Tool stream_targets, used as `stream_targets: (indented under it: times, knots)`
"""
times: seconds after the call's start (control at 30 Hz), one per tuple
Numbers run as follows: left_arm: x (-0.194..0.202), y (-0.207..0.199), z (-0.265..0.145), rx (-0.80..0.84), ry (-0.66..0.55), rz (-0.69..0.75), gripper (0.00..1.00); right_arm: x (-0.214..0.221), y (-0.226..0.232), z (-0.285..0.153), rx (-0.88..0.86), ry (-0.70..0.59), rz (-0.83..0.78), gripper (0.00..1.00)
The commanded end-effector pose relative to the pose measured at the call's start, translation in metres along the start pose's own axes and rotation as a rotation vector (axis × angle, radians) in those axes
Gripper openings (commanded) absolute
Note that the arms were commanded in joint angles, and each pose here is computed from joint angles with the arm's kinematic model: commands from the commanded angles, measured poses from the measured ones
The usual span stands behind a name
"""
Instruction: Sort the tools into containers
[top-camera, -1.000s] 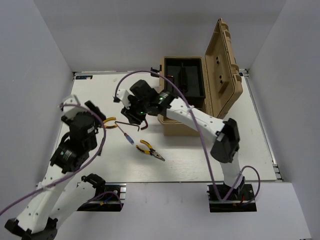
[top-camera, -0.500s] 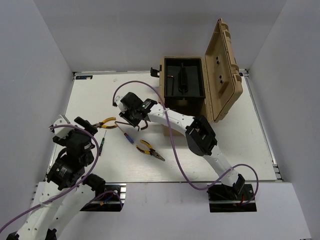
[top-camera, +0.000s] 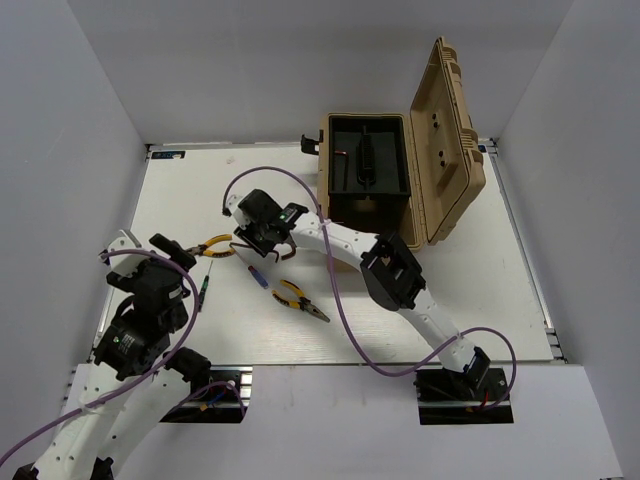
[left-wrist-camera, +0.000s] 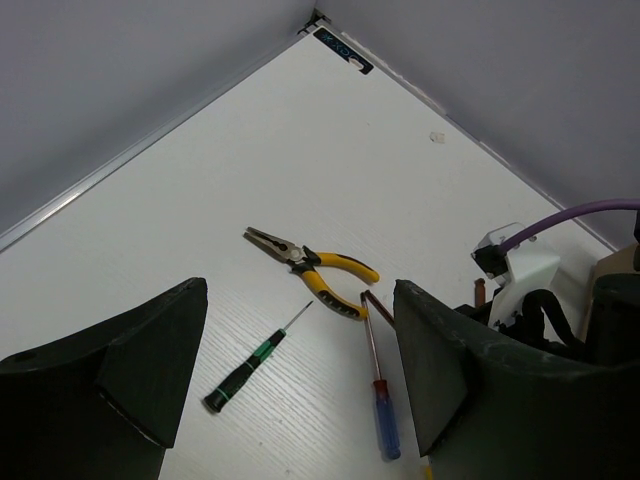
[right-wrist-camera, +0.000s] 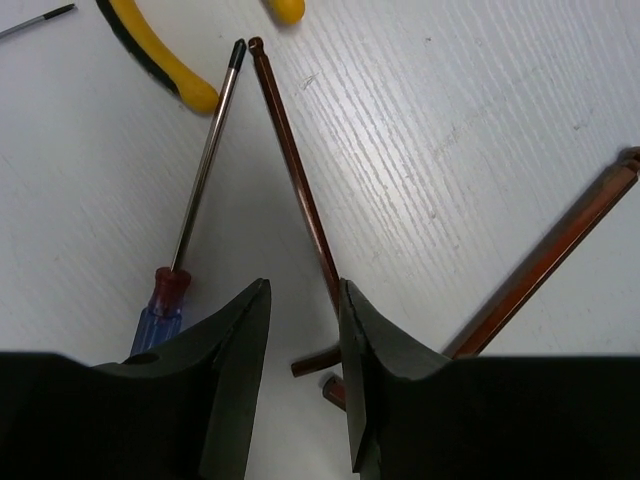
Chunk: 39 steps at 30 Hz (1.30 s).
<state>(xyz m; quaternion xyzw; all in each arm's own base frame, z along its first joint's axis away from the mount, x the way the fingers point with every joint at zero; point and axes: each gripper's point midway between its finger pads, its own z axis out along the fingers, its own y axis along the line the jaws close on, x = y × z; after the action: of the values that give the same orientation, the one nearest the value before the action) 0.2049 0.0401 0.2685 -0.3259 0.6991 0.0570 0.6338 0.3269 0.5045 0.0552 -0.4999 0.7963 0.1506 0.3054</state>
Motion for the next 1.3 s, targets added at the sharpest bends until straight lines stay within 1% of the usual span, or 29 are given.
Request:
stream_targets:
  times: [0.0,0.03,0.1,0.2,0.23,0.27,0.3,0.37,0.5,0.63,0.97,1.07,1.13,1.17,1.2,1.23,1.27]
  knots:
    - [0.001,-0.002,0.000,0.015,0.000,0.007,0.85,-0.019,-0.013,0.006,0.054,-0.083,-0.014,0.40]
    - [0.001,-0.002,0.000,0.015,0.000,0.007,0.85,-0.015,-0.019,0.008,0.075,-0.079,-0.010,0.38]
    - [0.004,-0.001,0.001,0.012,0.004,0.015,0.85,-0.023,-0.024,0.008,0.102,-0.118,-0.005,0.35]
    - [0.004,-0.001,0.001,0.012,0.004,0.015,0.85,-0.030,-0.028,0.003,0.101,-0.142,0.015,0.26]
    - [0.004,-0.001,0.001,0.012,0.004,0.015,0.85,-0.030,-0.028,0.004,0.098,-0.144,0.018,0.22]
    - [0.004,-0.004,0.001,0.022,0.005,0.007,0.85,-0.034,-0.030,0.003,0.109,-0.155,0.016,0.12]
    - [0.004,-0.004,0.001,0.022,0.005,0.016,0.85,-0.033,-0.033,0.004,0.128,-0.152,0.006,0.07]
    - [0.004,-0.004,0.001,0.022,0.005,0.016,0.85,-0.036,-0.041,0.005,0.174,-0.164,0.001,0.01]
    - [0.002,-0.005,0.001,0.025,0.001,0.009,0.85,-0.028,-0.047,0.017,0.200,-0.151,-0.047,0.00]
    - [0.005,-0.006,0.002,0.029,0.011,0.025,0.85,-0.015,-0.044,0.028,0.181,-0.124,-0.067,0.00]
    - [0.008,-0.008,0.003,0.037,0.016,0.025,0.85,-0.002,-0.030,0.032,0.106,-0.083,-0.074,0.00]
    - [0.008,-0.008,0.003,0.037,0.016,0.025,0.85,0.009,-0.018,0.032,0.038,-0.053,-0.060,0.00]
    - [0.008,-0.008,0.003,0.037,0.016,0.025,0.85,0.027,-0.006,0.033,-0.010,-0.008,-0.051,0.00]
    - [0.008,-0.008,0.003,0.037,0.016,0.025,0.85,0.023,-0.002,0.027,-0.030,-0.017,-0.051,0.00]
    - [0.008,-0.008,0.003,0.037,0.016,0.025,0.85,0.030,-0.001,0.026,-0.033,0.002,-0.046,0.00]
    - [0.008,-0.008,0.003,0.037,0.016,0.025,0.85,0.034,0.007,0.024,-0.074,0.010,-0.043,0.00]
    - [0.008,-0.008,0.003,0.037,0.016,0.025,0.85,0.033,0.010,0.021,-0.083,0.007,-0.046,0.00]
